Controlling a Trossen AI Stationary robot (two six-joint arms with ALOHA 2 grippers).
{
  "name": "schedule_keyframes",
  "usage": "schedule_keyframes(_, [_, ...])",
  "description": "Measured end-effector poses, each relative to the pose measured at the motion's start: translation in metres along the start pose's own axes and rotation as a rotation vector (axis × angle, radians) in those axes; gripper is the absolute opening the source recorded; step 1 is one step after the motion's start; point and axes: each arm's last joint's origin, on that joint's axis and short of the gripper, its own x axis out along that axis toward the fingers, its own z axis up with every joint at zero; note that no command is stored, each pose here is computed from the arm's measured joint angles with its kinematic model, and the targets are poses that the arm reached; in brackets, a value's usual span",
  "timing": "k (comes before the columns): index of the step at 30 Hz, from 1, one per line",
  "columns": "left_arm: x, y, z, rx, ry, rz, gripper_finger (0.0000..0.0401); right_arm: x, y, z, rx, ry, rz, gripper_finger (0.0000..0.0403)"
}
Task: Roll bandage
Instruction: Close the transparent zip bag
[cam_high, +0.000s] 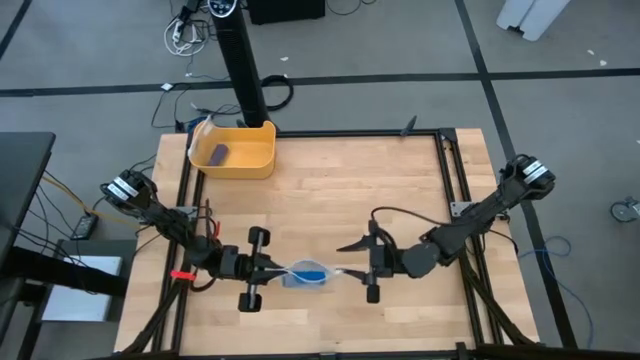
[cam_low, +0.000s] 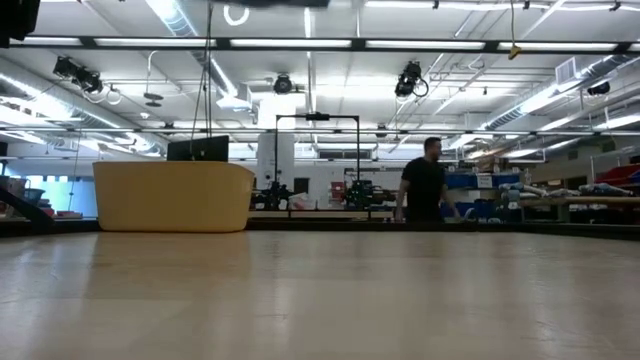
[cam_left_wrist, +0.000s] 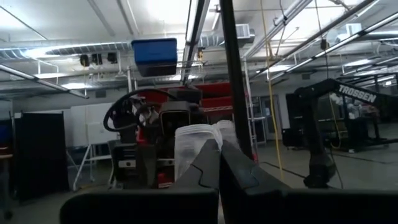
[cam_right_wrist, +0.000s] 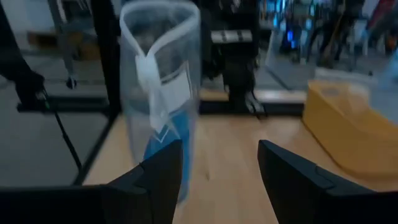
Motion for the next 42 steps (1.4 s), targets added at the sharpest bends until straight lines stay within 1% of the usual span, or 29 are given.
schedule_keyframes(5, [0.000,-0.001,0.001,-0.003,-0.003,-0.007,0.0000,0.007,0.012,0.000,-0.028,-0.093,0.033,0.0206])
schedule_keyframes(8, [-0.001,-0.003,0.001,0.010,-0.003,-0.011,0.0000,0.005,0.018,-0.003,-0.036,-0.096,0.058,0.0200])
schedule_keyframes(11, [-0.002,-0.006,0.002,0.021,-0.003,-0.016,0.0000,-0.001,0.026,-0.003,-0.032,-0.097,0.069,0.0197])
schedule_keyframes(15, [-0.003,-0.007,0.003,0.026,-0.005,-0.016,0.0000,-0.015,0.036,-0.002,-0.046,-0.104,0.023,0.0202])
schedule_keyframes(19, [-0.004,-0.008,0.004,0.028,-0.006,-0.015,0.0000,-0.023,0.044,0.002,-0.044,-0.145,0.048,0.0207])
schedule_keyframes(21, [-0.003,-0.008,0.004,0.027,-0.008,-0.014,0.0000,-0.022,0.044,0.003,-0.043,-0.161,0.046,0.0208])
schedule_keyframes(25, [0.001,-0.009,0.007,0.023,-0.022,-0.008,0.0000,-0.013,0.037,0.004,-0.057,-0.174,0.011,0.0204])
schedule_keyframes(28, [0.002,-0.009,0.008,0.031,-0.022,-0.008,0.0000,-0.009,0.034,0.005,-0.055,-0.185,0.048,0.0195])
schedule_keyframes(30, [0.002,-0.009,0.008,0.042,-0.018,-0.006,0.0000,-0.008,0.033,0.007,-0.061,-0.201,0.092,0.0184])
schedule_keyframes(33, [0.002,-0.009,0.007,0.047,-0.013,-0.006,0.0000,-0.007,0.033,0.007,-0.087,-0.209,0.105,0.0150])
schedule_keyframes(35, [0.002,-0.009,0.007,0.047,-0.012,-0.006,0.0000,-0.008,0.033,0.009,-0.098,-0.220,0.102,0.0114])
schedule_keyframes(39, [0.002,-0.009,0.007,0.049,-0.006,0.000,0.0000,-0.009,0.034,0.011,-0.119,-0.248,0.099,0.0027])
schedule_keyframes(40, [0.002,-0.009,0.006,0.050,-0.004,0.001,0.0000,-0.009,0.034,0.012,-0.130,-0.253,0.098,0.0014])
schedule_keyframes(42, [0.002,-0.009,0.006,0.051,0.000,0.001,0.0000,-0.011,0.035,0.012,-0.138,-0.255,0.081,0.0009])
